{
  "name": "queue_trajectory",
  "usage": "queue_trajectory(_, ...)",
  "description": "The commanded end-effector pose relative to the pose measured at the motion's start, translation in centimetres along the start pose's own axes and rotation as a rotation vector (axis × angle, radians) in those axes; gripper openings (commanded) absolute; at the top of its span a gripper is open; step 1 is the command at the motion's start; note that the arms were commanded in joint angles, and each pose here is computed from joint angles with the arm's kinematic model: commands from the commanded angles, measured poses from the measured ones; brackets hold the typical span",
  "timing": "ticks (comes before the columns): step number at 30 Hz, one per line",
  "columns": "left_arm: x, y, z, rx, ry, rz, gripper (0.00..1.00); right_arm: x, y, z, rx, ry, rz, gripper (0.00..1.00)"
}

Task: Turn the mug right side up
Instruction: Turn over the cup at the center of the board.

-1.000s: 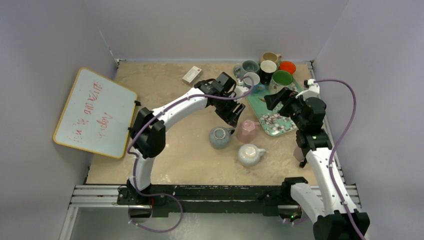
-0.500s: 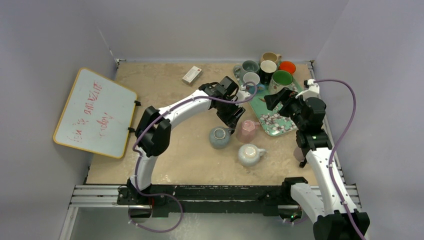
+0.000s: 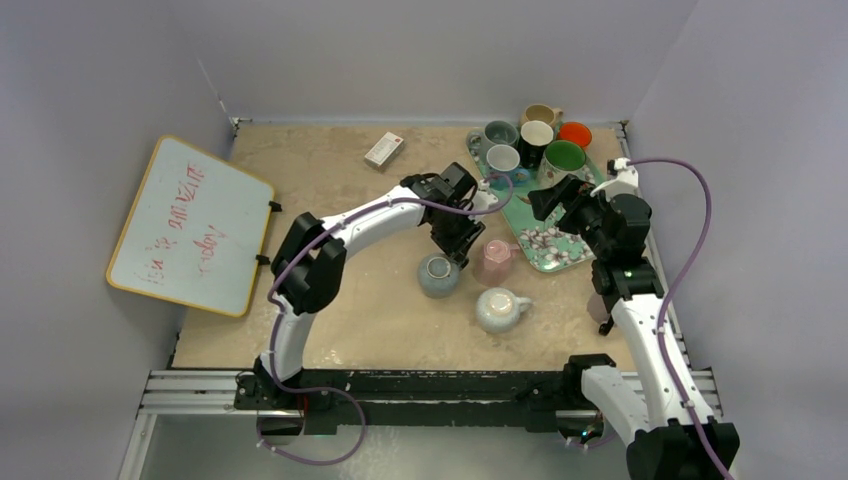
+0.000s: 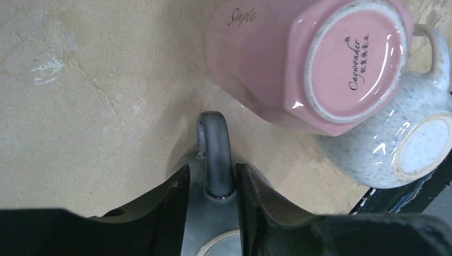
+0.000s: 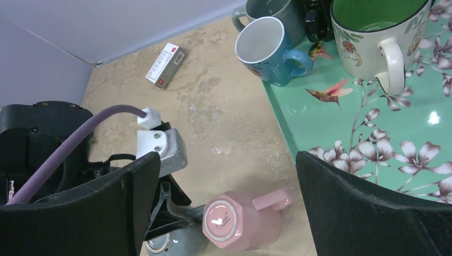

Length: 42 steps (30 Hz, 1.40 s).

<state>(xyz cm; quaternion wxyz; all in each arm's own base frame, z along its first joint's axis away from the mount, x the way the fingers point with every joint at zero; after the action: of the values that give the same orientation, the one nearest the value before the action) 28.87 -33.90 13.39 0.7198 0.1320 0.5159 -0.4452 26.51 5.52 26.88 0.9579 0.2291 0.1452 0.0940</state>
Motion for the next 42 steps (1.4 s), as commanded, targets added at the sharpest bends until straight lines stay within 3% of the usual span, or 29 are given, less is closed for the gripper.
queue_trajectory(1, -0.6, -0.2, -0.6, 0.002, 0.006, 0.048, 0.33, 0.1, 0.1, 0.3, -0.003, -0.02, 0.008, 0.99)
queue_trajectory(10, -2.8, 0.8, -2.6, -0.061, 0.044, 0.226, 0.29, 0.2, -0.1, 0.0, -0.001, -0.012, 0.003, 0.99)
queue_trajectory(25, -2.1, 0.7, -3.8, -0.079, 0.124, 0.285, 0.28, 0.3, -0.2, -0.1, 0.026, -0.009, -0.008, 0.99)
queue_trajectory(31, -1.8, 0.6, -4.1, -0.091, 0.156, 0.277, 0.34, 0.2, -0.2, 0.0, 0.037, -0.005, -0.022, 0.99)
queue_trajectory(33, -1.9, 0.4, -4.1, -0.094, 0.166, 0.262, 0.28, 0.1, -0.4, -0.2, 0.047, 0.008, -0.044, 0.99)
queue_trajectory(38, -2.6, 0.0, -3.9, -0.107, 0.158, 0.248, 0.0, 0.1, -0.6, -0.4, 0.053, 0.018, -0.063, 0.99)
queue_trajectory(42, -4.3, -0.3, -3.0, -0.111, 0.093, 0.271, 0.0, 0.1, -0.1, -0.5, 0.053, 0.034, -0.021, 0.99)
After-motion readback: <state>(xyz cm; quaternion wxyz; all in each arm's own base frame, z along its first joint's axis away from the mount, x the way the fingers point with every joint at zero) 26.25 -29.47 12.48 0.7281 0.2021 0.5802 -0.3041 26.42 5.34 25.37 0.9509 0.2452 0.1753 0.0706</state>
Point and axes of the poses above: each gripper's point midway between its finger pads, its own x axis out along the fingers, its own y axis along the line the jaws close on, z = x × y, the point moved 6 cm from there along -x, back along the fingers, and after that the axes turned 3 degrees about -x, right-handed, at the moved point
